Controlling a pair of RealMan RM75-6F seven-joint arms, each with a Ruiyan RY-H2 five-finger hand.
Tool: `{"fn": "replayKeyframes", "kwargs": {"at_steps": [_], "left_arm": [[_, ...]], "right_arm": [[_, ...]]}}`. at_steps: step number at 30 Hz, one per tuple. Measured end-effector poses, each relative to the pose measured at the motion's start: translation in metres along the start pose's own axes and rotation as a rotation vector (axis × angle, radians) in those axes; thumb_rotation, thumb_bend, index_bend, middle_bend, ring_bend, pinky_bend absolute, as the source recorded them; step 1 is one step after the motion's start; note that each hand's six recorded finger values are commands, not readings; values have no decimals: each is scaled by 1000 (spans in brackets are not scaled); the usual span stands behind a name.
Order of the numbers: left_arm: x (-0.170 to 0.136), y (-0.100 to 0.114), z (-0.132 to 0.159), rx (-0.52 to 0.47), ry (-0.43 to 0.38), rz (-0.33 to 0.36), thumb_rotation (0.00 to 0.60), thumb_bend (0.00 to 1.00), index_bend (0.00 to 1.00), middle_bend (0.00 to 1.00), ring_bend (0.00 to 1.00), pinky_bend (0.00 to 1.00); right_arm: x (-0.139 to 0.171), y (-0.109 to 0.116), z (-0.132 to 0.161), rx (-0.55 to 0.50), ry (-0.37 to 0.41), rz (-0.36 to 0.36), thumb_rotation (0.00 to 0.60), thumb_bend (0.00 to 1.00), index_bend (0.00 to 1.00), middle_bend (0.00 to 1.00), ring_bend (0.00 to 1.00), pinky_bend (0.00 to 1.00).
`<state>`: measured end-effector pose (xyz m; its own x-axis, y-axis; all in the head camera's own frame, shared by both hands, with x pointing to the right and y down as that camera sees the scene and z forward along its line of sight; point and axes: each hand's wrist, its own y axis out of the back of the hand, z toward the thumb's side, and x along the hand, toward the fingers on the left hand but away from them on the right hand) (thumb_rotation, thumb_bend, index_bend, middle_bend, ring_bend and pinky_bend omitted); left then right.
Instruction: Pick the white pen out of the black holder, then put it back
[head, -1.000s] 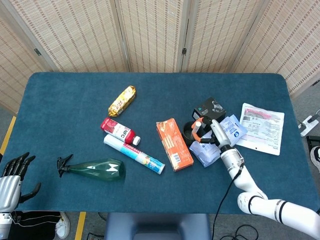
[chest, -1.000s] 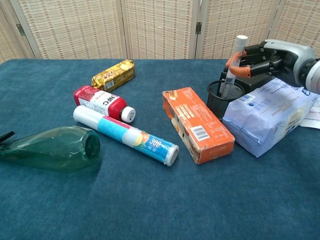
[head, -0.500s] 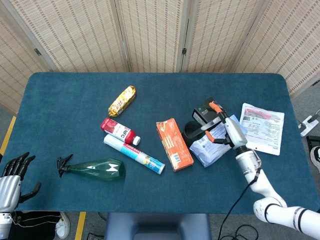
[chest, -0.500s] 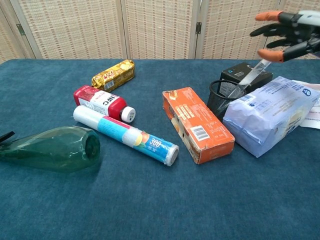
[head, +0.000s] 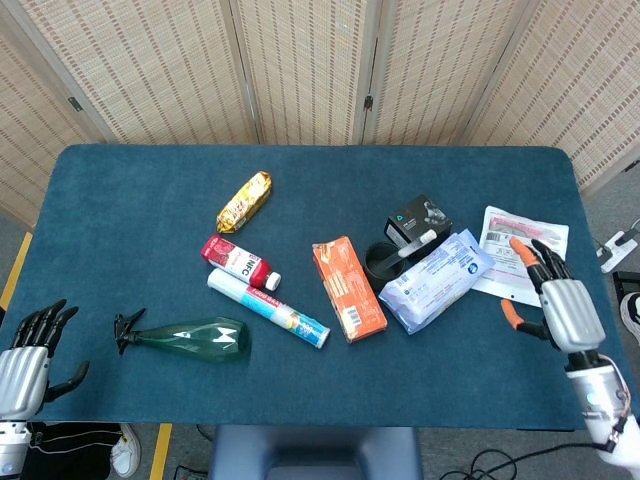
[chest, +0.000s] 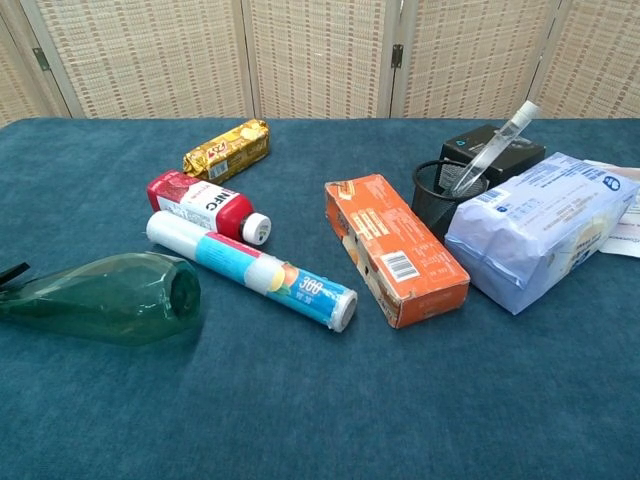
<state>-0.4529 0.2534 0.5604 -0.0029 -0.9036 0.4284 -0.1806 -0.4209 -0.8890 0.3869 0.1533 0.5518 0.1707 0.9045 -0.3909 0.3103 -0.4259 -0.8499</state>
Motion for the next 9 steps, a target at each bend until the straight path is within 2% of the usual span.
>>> {"fn": "replayKeyframes", "kwargs": {"at_steps": [4,9], "left_arm": [[0,2,2,2,-5,4,600,367,154,100,106,116],[0,3,4,3,-11,7,600,366,154,100,106,116]], "right_arm": [[34,-7,-6,28,-8,42,600,375,33,58,0,62],[56,-6,-13,57,-30,37,600,381,34,56,0,48]]}}
